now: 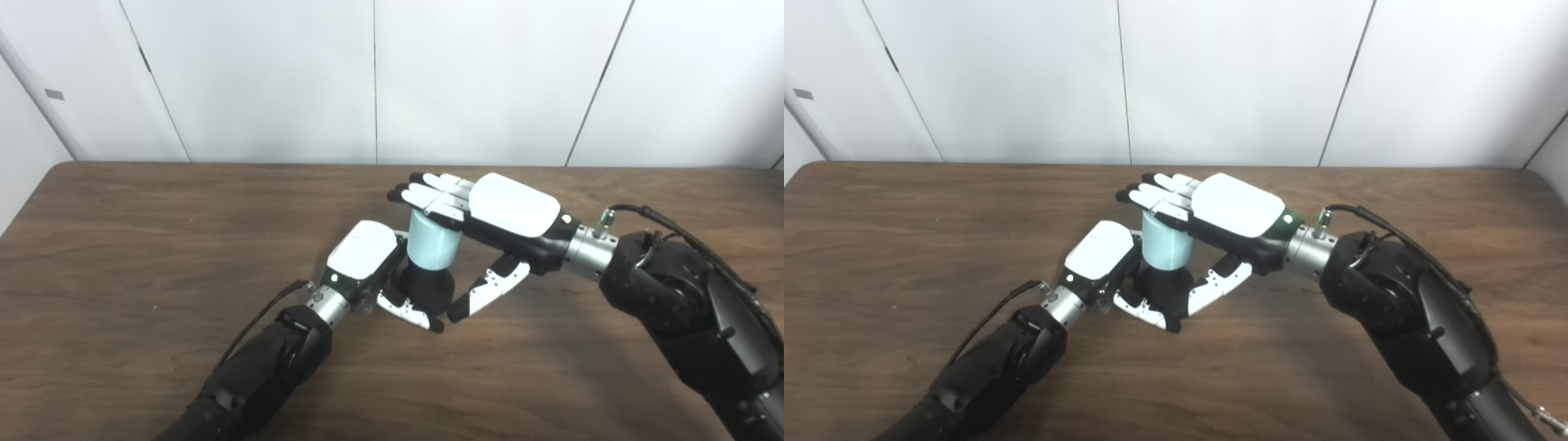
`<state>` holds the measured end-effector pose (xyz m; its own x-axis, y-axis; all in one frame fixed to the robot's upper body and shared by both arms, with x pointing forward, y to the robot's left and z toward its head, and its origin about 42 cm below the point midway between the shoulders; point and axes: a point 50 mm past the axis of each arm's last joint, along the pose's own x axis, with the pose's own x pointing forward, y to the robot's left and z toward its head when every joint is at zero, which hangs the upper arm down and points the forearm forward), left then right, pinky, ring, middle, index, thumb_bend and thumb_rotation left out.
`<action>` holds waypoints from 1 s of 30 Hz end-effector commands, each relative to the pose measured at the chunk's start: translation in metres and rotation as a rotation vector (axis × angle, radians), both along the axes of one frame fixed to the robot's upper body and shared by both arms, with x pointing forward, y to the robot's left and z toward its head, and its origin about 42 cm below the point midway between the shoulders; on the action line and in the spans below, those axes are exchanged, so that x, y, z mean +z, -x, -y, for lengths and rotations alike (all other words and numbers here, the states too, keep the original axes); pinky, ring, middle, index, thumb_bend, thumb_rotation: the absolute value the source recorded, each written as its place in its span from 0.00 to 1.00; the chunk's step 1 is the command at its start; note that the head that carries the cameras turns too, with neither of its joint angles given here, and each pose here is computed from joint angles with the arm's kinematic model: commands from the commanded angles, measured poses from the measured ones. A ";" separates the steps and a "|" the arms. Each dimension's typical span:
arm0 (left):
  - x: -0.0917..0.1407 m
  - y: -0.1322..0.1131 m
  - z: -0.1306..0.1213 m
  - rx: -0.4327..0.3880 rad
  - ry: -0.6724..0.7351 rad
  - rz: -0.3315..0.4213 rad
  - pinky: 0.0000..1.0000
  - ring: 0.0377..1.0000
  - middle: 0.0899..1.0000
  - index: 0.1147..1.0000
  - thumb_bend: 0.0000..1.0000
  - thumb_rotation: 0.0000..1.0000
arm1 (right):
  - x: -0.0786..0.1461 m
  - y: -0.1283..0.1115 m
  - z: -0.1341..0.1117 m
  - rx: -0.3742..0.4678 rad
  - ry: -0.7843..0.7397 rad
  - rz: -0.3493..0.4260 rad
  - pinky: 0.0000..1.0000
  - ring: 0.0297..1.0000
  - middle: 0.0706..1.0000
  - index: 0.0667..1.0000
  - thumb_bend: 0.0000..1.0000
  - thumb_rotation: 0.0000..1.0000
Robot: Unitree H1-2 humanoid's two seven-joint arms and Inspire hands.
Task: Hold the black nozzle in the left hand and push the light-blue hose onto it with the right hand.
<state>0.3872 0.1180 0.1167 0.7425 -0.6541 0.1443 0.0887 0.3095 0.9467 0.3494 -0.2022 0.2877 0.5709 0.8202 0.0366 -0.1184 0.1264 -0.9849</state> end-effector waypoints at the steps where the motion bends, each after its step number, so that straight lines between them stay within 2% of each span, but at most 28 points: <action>1: -0.071 0.047 -0.006 -0.045 -0.191 -0.252 0.36 0.43 0.42 0.42 0.53 0.00 | 0.006 0.002 0.002 0.016 0.040 -0.019 0.93 0.99 1.00 0.97 0.85 0.96; 5: -0.070 0.047 -0.007 -0.046 -0.195 -0.249 0.36 0.43 0.42 0.42 0.53 0.00 | 0.005 0.004 0.003 0.020 0.041 -0.057 0.87 0.96 0.97 0.94 0.86 0.93; 13: -0.070 0.048 -0.009 -0.047 -0.197 -0.244 0.35 0.42 0.42 0.42 0.53 0.00 | -0.006 0.011 0.000 0.065 0.029 -0.126 0.81 0.91 0.94 0.89 0.87 0.87; 22: -0.069 0.048 -0.008 -0.050 -0.203 -0.248 0.36 0.44 0.42 0.42 0.53 0.00 | -0.022 0.015 -0.014 0.099 0.054 -0.155 0.85 0.93 0.94 0.90 0.86 0.86; 25: -0.068 0.048 -0.008 -0.050 -0.205 -0.252 0.40 0.47 0.36 0.45 0.52 0.00 | -0.026 0.014 -0.020 0.111 0.060 -0.151 0.85 0.93 0.94 0.89 0.86 0.85; 30: -0.068 0.047 -0.006 -0.046 -0.200 -0.255 0.40 0.47 0.36 0.46 0.52 0.00 | -0.028 0.011 -0.026 0.109 0.086 -0.150 0.85 0.93 0.94 0.89 0.88 0.85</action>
